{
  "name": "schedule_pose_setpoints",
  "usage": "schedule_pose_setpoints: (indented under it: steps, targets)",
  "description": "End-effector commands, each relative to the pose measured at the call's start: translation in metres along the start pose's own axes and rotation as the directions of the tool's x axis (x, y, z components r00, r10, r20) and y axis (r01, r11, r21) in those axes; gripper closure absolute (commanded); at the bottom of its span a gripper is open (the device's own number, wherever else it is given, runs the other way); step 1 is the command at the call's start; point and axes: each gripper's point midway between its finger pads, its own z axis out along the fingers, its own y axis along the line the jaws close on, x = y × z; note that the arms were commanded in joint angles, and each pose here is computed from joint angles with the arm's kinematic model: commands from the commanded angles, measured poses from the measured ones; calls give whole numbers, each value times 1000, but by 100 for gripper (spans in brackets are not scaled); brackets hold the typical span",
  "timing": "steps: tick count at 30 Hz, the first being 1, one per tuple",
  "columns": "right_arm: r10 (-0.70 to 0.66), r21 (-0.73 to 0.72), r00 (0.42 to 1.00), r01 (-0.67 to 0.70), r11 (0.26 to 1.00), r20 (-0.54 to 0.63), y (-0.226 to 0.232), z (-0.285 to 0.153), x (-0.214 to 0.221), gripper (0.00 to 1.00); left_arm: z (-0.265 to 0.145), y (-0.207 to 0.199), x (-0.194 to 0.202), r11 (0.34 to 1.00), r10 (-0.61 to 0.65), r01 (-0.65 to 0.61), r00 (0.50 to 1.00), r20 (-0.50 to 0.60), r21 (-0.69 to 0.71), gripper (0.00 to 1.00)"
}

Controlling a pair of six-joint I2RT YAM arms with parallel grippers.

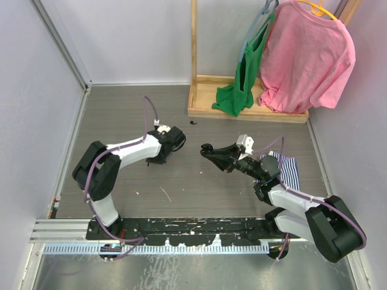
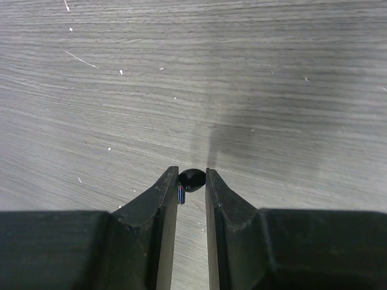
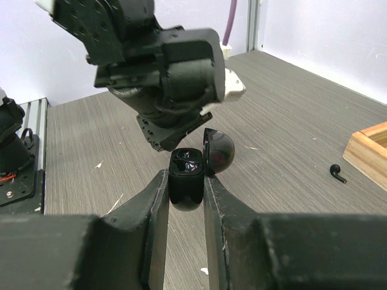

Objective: Insert the wireless bluetooth earbuds into the charging case
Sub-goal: Adjust the earbud at the center of the board, then pick up the earbud from the center of the board.

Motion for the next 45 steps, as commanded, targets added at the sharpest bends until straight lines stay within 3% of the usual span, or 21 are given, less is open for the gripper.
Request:
schedule_pose_setpoints:
  steps: [1,6,13,21,32,45]
  targets:
    - [-55,-14,995,57,998,81,1,8,-29,99,5,5,-5,992,44,-44,999,4,-116,75]
    - [-53,-12,996,54,998,77,1,8,-28,99,7,-12,-2,989,94,-96,995,-22,-112,69]
    - [-54,-10,996,55,998,77,0,8,-28,99,-9,-40,-2,997,29,-27,999,-20,74,64]
    - [-52,-12,996,53,999,76,1,8,-28,99,-15,-23,-6,996,10,-10,1000,1,90,64]
    - [-49,-10,996,50,999,75,0,9,-28,99,5,-10,0,990,-29,38,997,-66,135,64]
    - [-41,-10,997,42,999,68,-1,9,-27,99,16,-18,4,975,-52,74,993,-109,209,66]
